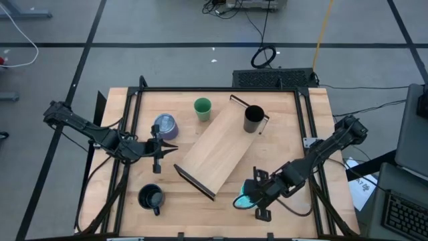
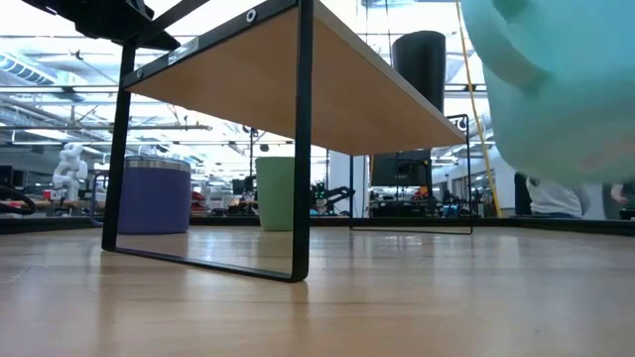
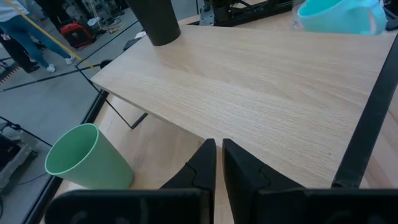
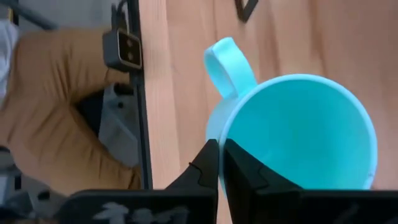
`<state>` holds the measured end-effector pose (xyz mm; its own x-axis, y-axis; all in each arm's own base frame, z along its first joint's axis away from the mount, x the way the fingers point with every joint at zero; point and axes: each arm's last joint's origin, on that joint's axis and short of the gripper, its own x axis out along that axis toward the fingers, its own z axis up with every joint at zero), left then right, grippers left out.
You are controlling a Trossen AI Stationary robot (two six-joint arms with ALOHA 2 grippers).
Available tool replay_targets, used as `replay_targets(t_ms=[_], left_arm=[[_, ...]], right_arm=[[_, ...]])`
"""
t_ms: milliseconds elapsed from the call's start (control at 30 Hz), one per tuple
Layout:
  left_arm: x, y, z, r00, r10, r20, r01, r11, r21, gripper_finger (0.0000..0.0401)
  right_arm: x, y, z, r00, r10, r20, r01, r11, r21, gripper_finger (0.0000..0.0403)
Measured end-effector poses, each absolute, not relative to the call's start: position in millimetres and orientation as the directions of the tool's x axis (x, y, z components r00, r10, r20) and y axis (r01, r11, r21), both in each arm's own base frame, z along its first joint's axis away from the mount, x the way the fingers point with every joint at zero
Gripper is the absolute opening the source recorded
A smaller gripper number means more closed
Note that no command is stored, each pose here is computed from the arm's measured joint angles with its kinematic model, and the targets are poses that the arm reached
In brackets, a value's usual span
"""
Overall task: Stack small to large cups/mugs on shelf
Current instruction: Put the light blue mug on the shelf
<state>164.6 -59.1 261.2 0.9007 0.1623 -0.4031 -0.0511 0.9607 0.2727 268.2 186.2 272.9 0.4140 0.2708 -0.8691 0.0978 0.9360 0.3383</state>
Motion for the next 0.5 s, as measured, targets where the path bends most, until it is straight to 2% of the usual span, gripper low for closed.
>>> replay_targets(t_ms=[233,333,500], left_arm=[[164.8,-59.1,261.5,0.902,0.162,-0.400,-0.052,0.961,0.272,0.0031],[164.8,-59.2,261.7,0.903,0.161,-0.399,-0.050,0.960,0.276,0.0031],[164.9,-59.2,261.8,0.903,0.161,-0.398,-0.048,0.959,0.281,0.0031]], right_arm=[[262.0,163.2,286.8,0.460,0.146,-0.876,0.262,0.920,0.291,0.0000],[259.9,153.8,292.1,0.413,0.099,-0.905,0.339,0.906,0.254,0.0000],[256.5,146.1,315.3,0.375,0.073,-0.924,0.369,0.903,0.221,0.0000]])
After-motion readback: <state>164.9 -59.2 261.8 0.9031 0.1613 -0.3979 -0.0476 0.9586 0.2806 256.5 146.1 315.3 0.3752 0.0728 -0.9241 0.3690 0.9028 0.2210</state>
